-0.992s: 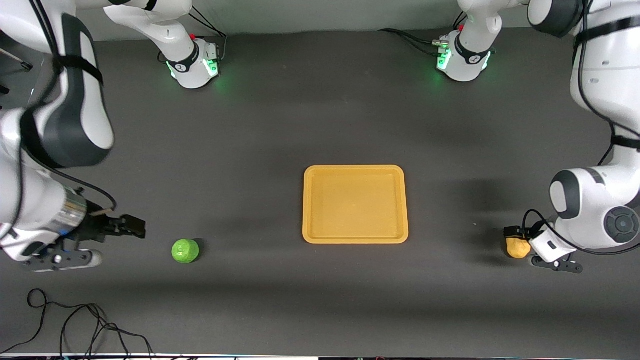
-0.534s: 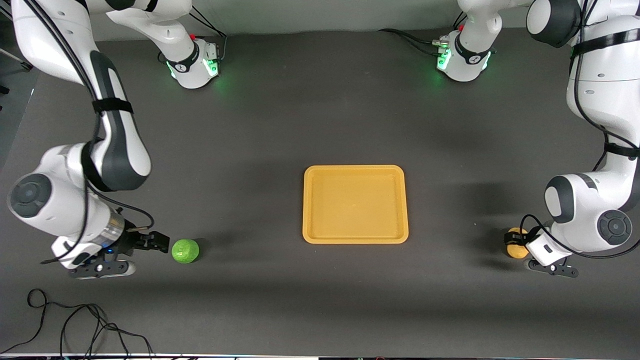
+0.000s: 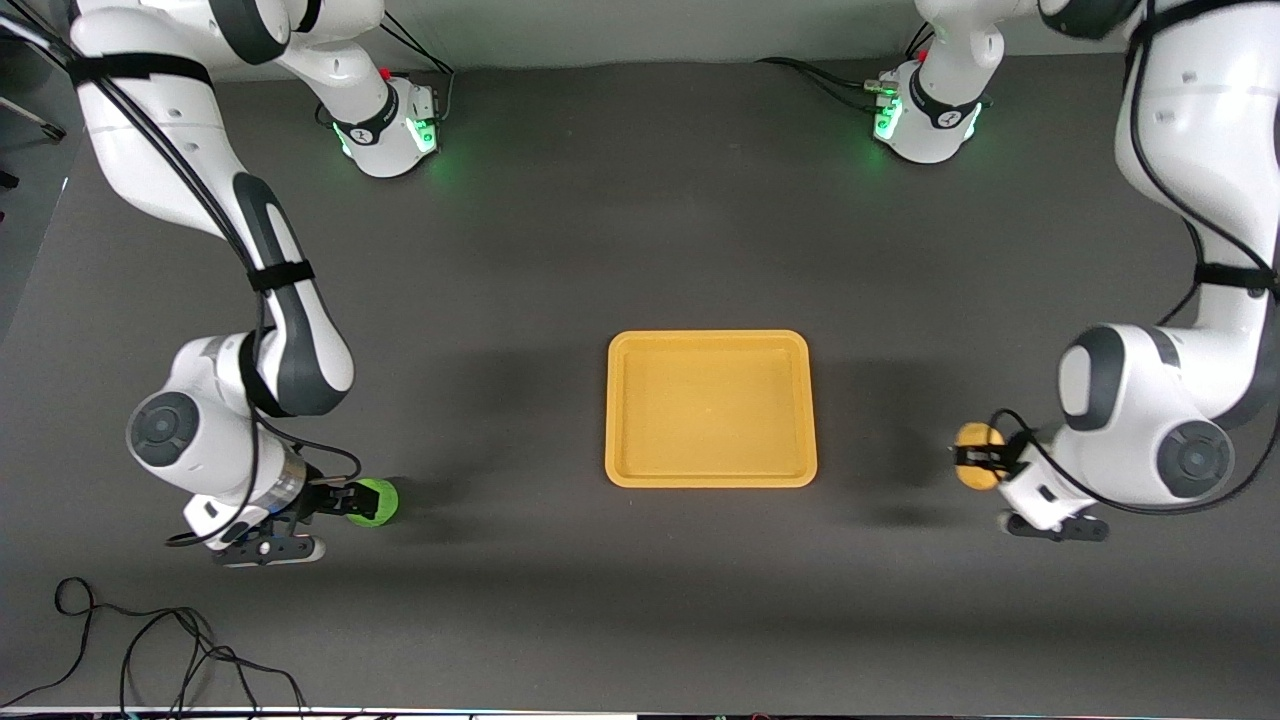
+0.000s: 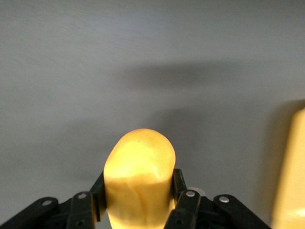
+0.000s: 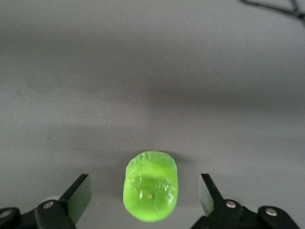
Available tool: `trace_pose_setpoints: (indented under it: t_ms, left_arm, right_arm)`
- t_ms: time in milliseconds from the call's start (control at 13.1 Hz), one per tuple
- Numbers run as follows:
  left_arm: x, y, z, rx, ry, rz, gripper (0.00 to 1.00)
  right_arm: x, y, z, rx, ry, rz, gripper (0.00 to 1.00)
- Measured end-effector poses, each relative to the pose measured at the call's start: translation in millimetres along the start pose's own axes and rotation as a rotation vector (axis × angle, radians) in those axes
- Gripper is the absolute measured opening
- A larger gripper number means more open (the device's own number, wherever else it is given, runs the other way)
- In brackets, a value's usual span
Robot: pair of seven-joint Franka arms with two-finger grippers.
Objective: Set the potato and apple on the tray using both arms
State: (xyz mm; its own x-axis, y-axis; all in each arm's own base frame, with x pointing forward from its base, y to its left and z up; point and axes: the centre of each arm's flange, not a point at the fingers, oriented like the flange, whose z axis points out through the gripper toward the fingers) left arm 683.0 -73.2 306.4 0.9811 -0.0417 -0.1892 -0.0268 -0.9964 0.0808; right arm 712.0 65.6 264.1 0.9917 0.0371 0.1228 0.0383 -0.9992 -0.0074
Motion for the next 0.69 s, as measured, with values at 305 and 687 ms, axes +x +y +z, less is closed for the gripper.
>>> trace_pose_setpoints:
  t_ms: [305,687]
  left_arm:
    - [-41,117,25,0.043,-0.038,-0.029,0.56]
    - [-76,211,86,0.043,0.026,-0.052,0.56]
  right_arm:
    - [-14,1,36,0.002,-0.033,0.008,1.0]
    - [-19,2,56,0.0,-0.044,0.01,0.92]
